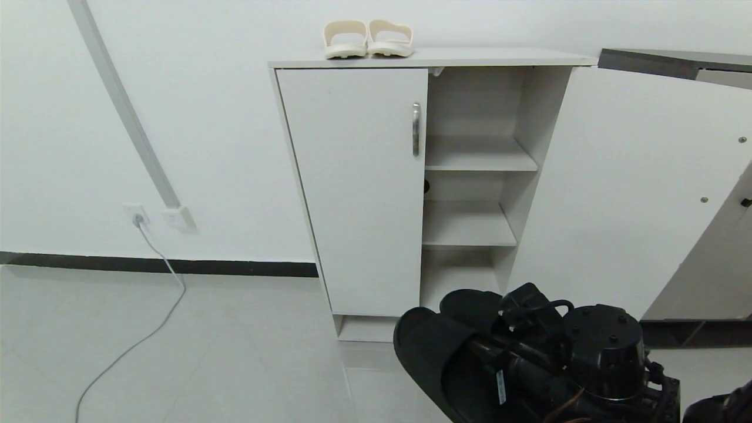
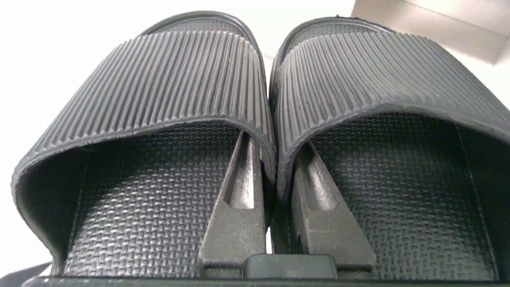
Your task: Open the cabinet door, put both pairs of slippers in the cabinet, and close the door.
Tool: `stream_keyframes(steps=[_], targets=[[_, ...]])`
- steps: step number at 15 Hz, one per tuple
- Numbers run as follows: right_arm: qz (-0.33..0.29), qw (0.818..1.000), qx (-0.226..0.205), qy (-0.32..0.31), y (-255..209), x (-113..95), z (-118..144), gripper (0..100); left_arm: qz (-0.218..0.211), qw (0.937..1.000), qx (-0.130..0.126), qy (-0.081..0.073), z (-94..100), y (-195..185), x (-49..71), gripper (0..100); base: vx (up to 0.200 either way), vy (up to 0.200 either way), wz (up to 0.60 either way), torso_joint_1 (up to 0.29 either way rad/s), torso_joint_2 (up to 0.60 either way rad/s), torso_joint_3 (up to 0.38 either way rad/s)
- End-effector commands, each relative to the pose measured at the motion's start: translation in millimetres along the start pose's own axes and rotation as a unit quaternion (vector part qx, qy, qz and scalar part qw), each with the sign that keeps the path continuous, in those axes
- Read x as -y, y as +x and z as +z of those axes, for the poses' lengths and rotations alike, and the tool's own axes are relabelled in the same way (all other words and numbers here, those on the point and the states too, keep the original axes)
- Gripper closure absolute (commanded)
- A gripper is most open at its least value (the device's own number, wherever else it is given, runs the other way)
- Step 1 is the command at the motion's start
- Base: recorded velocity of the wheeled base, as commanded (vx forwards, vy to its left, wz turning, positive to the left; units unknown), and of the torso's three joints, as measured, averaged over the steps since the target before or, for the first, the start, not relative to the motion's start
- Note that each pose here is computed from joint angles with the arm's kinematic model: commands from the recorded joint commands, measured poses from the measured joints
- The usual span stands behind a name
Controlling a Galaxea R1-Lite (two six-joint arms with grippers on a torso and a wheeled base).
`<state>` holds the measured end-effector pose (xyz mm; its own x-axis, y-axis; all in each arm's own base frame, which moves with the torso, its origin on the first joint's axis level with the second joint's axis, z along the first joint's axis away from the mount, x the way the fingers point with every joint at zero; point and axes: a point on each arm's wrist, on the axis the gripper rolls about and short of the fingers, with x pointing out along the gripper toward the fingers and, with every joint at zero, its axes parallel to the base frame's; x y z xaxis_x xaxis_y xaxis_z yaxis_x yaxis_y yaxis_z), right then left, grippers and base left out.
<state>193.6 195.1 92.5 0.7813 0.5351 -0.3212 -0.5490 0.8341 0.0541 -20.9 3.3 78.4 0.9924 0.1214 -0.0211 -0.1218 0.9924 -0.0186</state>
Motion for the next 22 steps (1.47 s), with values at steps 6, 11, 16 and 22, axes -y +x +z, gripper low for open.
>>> stream_keyframes(steps=[6,11,16,22], targets=[[-0.15,0.986,0.065,0.026,64.4,-33.6,17.4,100,-0.045,0.9989,0.009,0.014,-2.8,-2.2,2.3,100,0.0,0.0,0.0,0.0,0.0,0.0],[-0.263,0.961,0.076,0.049,101.6,-17.8,11.1,100,-0.045,0.9988,0.009,0.015,-2.8,-2.2,2.3,100,0.0,-0.08,0.0,0.002,0.0,0.0],[-0.27,0.959,0.071,0.046,105.4,-14.9,6.5,100,-0.046,0.9988,0.01,0.014,-2.7,-2.2,2.2,100,0.0,-0.2,0.0,0.005,0.0,0.002],[-0.269,0.96,0.07,0.045,113.3,-17.4,3.3,100,-0.046,0.9988,0.009,0.014,-2.8,-2.2,2.3,100,0.0,-0.067,0.0,0.003,0.0,0.0]])
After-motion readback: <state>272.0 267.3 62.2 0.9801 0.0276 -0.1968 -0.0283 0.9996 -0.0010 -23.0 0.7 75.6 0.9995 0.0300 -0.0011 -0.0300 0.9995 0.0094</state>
